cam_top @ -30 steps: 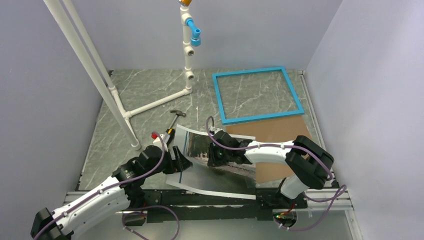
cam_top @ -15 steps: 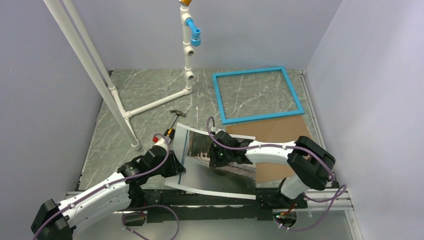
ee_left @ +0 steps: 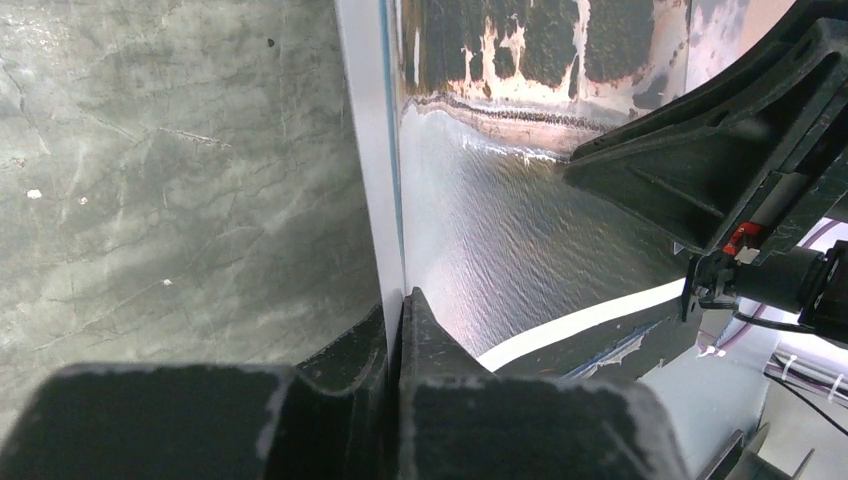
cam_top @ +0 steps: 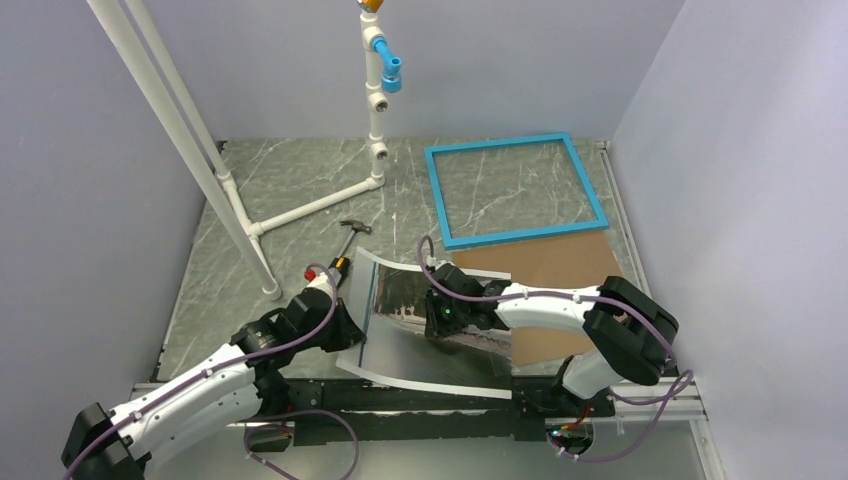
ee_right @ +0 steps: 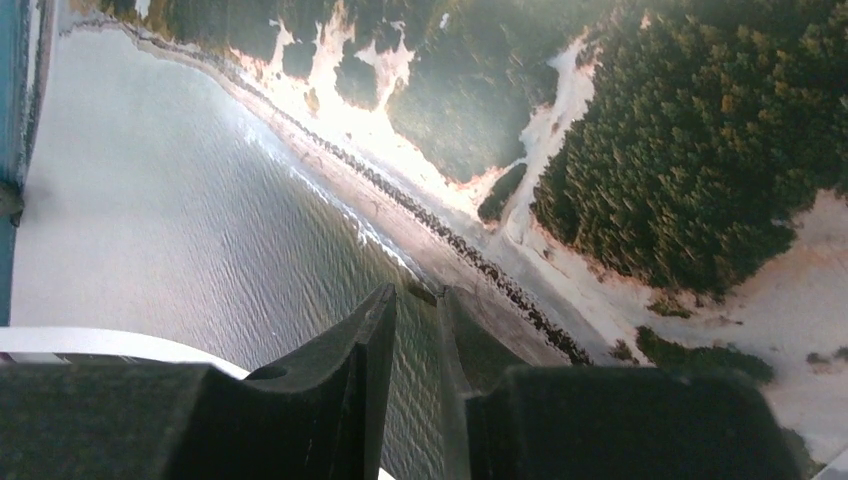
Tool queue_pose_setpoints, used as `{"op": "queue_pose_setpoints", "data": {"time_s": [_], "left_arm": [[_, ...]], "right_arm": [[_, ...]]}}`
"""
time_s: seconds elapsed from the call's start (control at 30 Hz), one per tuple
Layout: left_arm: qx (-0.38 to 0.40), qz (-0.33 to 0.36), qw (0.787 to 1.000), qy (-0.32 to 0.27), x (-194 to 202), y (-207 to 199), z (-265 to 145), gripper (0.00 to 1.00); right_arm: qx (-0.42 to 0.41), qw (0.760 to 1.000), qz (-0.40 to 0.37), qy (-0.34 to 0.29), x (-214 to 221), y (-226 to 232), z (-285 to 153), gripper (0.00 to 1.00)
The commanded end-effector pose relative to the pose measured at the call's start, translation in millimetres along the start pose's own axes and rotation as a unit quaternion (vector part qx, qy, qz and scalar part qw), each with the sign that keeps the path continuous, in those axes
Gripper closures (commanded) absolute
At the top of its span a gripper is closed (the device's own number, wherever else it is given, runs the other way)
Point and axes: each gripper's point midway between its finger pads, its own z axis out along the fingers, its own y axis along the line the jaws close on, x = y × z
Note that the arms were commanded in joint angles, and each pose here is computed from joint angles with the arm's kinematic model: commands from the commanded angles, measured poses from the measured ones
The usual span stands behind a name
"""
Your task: Take the photo out of the frame
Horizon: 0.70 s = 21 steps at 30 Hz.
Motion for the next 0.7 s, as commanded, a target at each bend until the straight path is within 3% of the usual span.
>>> {"op": "queue_pose_setpoints", "data": {"time_s": [0.0, 0.23, 0.33, 0.47, 0.67], "left_arm": [[0.026, 0.01, 0.999, -0.019, -10, -13, -7, 0.96], [0.056, 0.058, 0.996, -0.025, -26, -41, -53, 1.0], [0.036, 0.081, 0.996, -0.034, -41, -49, -87, 1.0], [0.035, 0.114, 0.99, -0.076, -71, -71, -142, 1.0], [0.089, 0.129, 0.978, -0.135, -115, -130, -212, 1.0]], "right_arm": [[0.029, 1.0, -0.007, 0.006, 10, -16, -9, 0.76], [0.033, 0.999, -0.007, -0.025, -6, -11, -37, 0.76], [0.045, 0.996, -0.002, -0.075, -27, -9, -66, 0.78], [0.098, 0.984, 0.022, -0.149, -55, -22, -113, 0.91], [0.121, 0.958, 0.051, -0.254, -84, -32, -188, 0.97]]}}
